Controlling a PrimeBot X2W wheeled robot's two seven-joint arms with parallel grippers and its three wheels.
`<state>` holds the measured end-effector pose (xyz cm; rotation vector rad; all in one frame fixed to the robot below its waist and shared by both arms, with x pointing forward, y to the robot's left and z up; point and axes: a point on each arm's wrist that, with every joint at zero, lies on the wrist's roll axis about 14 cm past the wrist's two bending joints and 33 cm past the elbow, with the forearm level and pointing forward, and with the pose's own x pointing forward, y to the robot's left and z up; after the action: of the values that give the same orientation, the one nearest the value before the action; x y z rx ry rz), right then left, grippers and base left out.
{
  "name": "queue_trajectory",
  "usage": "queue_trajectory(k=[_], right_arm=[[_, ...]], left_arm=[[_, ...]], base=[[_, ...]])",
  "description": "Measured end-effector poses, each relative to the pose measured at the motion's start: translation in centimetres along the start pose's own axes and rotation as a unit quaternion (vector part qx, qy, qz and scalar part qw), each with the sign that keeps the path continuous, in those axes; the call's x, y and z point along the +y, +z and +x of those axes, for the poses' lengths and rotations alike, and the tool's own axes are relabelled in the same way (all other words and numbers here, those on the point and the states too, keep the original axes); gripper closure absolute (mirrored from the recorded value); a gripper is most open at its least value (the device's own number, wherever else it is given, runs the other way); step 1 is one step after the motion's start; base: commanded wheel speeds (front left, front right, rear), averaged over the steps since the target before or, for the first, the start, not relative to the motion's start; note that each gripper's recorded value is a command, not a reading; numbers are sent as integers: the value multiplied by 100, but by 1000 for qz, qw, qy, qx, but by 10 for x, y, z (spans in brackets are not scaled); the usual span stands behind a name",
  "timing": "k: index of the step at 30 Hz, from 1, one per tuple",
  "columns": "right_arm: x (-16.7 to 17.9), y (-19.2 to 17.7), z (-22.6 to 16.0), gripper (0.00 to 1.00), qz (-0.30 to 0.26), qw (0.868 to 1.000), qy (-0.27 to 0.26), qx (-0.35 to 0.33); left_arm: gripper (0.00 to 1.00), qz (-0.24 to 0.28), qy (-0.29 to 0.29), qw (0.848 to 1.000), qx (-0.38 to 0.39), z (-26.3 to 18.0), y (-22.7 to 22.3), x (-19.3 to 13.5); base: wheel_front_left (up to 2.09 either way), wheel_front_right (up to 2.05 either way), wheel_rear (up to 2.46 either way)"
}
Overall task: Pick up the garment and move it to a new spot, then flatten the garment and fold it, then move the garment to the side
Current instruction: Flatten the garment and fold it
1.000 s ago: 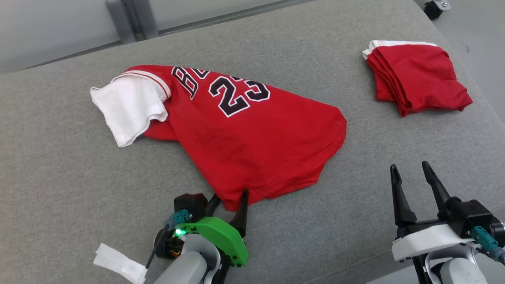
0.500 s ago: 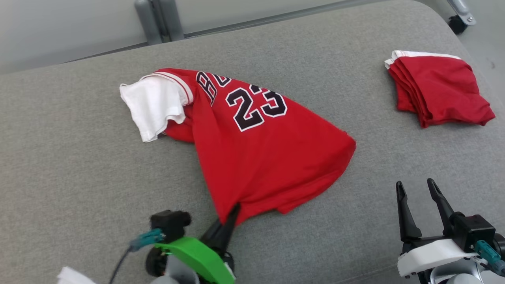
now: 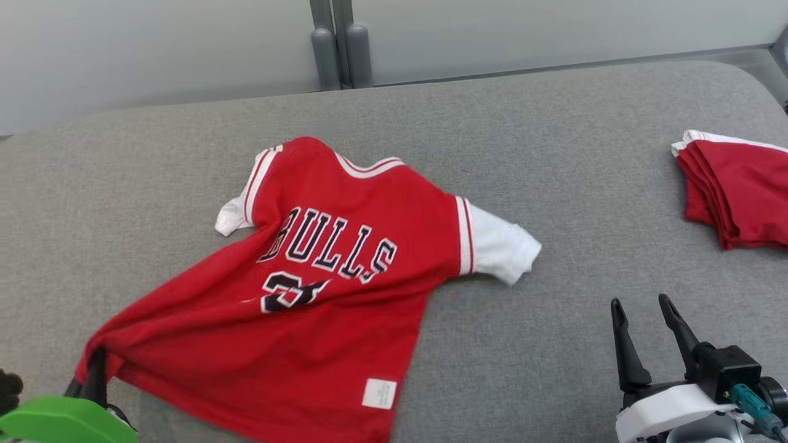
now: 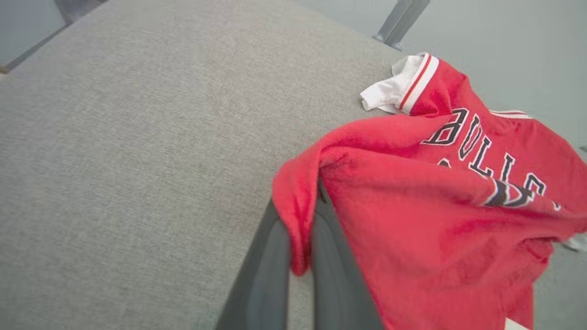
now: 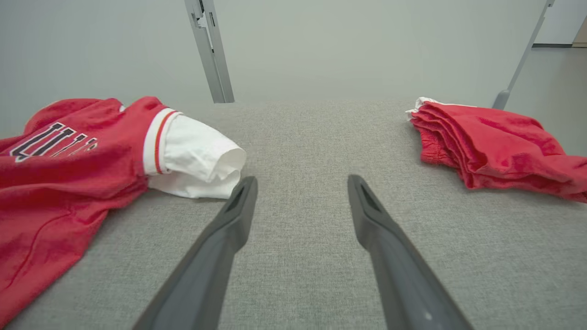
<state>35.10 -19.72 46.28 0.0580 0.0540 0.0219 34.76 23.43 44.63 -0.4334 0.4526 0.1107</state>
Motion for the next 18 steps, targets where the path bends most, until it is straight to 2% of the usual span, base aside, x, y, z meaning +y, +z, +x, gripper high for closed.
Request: queue_trajectory(k=[1,3,4,7,11,13,15,18], right_arm=[[1,-1,0,0,0,1000,2,1],[4,1,1,0,0,1000,7,-2],[5,1,1,0,0,1000,9,-2],[6,0,1,0,1,1000,10,-1],[0,0,-2,0,1,1000,-1,-1],[-4,0,-5,0,1,1000,-8,-1],[-9,1,-6,0,0,1000,-15,-1],[-11,1,-8,0,0,1000,-18,-1]], left_arm=[[94,-8,11,1000,-14,1,7,7],[28,-27,29,999,-34,3,16,16],[0,-27,35,998,-40,4,17,20],[0,-16,67,994,-84,10,32,34],[0,29,93,987,-130,12,45,40],[0,55,79,984,-150,13,50,26],[0,42,48,986,-155,13,44,0],[0,31,-17,996,-83,6,-10,-46]], base=[[0,0,0],[0,0,0],[0,0,0],[0,0,0],[0,0,0],[0,0,0],[0,0,0],[0,0,0]])
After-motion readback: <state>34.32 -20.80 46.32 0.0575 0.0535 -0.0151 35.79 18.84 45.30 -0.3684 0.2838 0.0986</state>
